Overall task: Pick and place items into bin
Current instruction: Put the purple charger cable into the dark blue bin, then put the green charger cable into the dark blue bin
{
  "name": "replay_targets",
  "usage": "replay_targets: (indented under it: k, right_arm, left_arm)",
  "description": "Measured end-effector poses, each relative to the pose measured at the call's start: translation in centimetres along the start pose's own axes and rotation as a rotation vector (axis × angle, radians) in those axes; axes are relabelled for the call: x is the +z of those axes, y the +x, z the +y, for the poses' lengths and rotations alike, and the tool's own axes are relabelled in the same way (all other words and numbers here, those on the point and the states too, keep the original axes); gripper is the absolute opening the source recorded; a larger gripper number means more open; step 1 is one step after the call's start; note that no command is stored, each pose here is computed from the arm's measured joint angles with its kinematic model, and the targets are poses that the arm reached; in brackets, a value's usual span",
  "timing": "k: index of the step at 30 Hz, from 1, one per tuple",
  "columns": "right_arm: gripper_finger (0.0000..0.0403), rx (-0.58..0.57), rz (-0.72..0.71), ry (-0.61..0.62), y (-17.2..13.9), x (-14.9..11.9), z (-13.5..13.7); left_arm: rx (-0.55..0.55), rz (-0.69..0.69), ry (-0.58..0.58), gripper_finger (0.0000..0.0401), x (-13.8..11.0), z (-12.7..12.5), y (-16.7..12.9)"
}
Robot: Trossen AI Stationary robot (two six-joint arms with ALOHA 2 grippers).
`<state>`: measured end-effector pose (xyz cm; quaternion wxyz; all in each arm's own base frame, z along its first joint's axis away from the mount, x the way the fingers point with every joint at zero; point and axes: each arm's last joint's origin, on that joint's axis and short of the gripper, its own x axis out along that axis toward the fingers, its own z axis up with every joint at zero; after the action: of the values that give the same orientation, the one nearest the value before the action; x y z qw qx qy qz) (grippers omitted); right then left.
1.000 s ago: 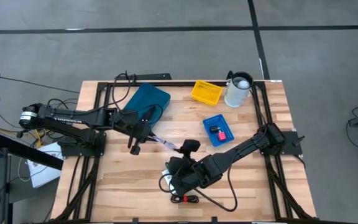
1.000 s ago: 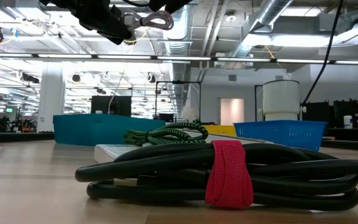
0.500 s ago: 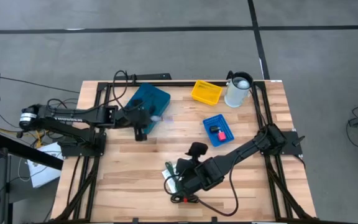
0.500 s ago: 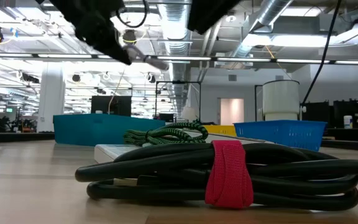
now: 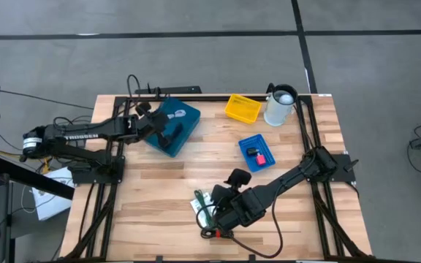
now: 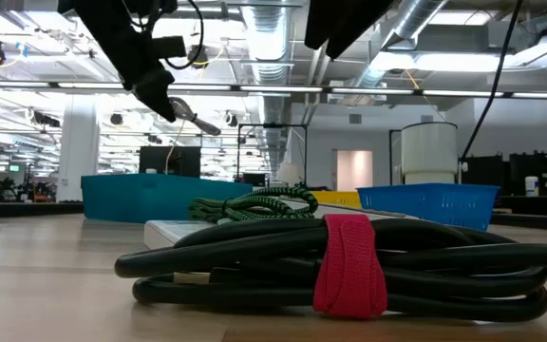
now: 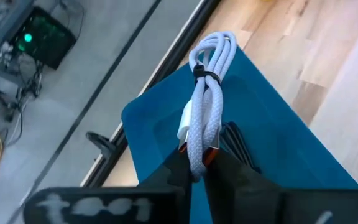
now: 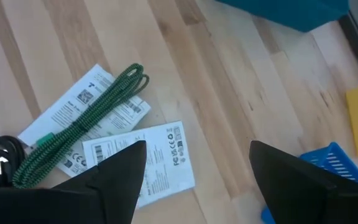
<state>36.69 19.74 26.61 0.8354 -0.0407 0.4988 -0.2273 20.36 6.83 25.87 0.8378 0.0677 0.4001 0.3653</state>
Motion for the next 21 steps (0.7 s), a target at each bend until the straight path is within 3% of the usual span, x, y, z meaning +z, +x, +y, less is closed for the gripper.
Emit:
replay_targets:
  k: [5, 16, 21]
  right_arm:
    - [0.0282, 0.007, -0.009, 0.005, 0.3, 0.0, 0.5]
    - [0.0282, -0.005, 0.007, -0.011, 1.5, -0.9, 0.8]
    - [0.0282, -0.003, 0.006, -0.009, 2.0, -1.2, 1.1]
  left_arm:
    - [0.019, 0.012, -0.071, 0.0029, 0.0, 0.5, 0.3]
    - [0.021, 0.012, -0.075, 0.0087, 0.0, 0.6, 0.3]
    - [-0.03, 0.01, -0.104, 0.0111, 0.0, 0.5, 0.3]
